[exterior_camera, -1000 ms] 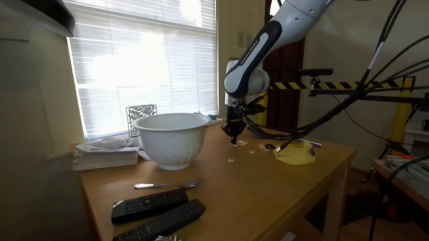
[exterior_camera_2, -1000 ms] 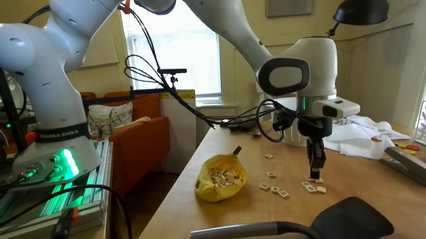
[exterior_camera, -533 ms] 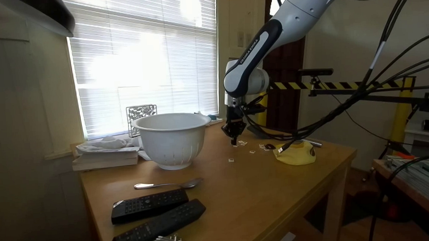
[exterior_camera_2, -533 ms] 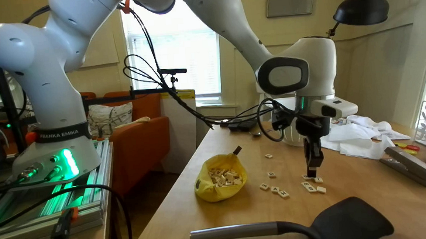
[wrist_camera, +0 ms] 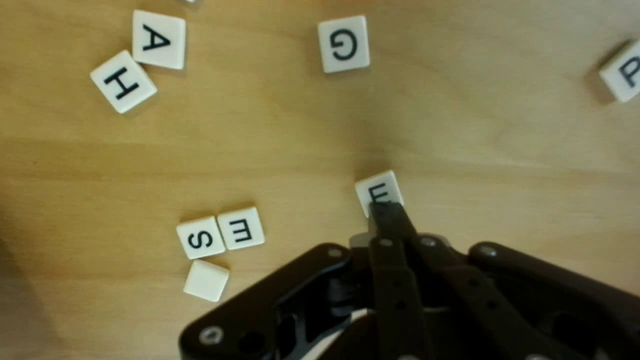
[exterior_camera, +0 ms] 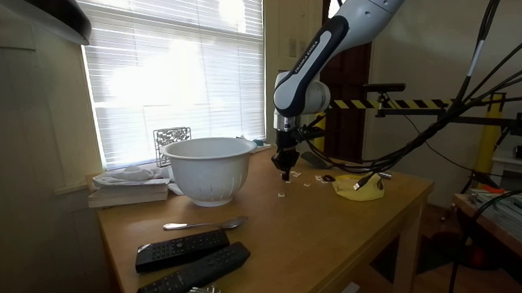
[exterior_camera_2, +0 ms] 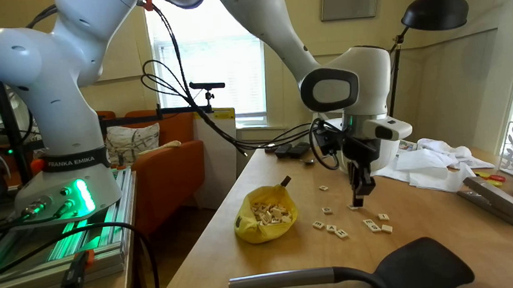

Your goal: Move the small objects on the table

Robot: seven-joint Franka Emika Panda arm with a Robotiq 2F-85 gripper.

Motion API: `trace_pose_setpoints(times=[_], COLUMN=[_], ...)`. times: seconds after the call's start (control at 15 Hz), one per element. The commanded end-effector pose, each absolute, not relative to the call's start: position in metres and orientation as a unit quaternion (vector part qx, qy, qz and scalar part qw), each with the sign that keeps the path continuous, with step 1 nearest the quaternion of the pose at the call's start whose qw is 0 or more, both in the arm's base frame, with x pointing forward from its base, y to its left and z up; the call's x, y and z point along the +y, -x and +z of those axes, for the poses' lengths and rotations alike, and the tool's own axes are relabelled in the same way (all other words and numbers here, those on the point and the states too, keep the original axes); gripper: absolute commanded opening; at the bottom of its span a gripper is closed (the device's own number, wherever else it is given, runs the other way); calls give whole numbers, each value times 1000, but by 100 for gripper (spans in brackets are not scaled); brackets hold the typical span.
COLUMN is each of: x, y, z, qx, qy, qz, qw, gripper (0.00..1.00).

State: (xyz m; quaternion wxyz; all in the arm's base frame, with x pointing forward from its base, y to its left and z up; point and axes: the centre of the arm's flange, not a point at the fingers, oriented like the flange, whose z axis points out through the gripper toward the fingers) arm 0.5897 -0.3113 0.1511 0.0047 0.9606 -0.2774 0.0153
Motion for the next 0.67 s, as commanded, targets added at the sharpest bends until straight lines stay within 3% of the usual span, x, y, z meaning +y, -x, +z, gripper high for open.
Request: trace_pose_setpoints(times=[0.0, 0.6], x=[-289, -245], y=[-565, -554], z=[140, 135], qx=[-225, -146], qy=[-974, -989], qz=[-2, 29], qw=[-7, -26], gripper=[0, 0])
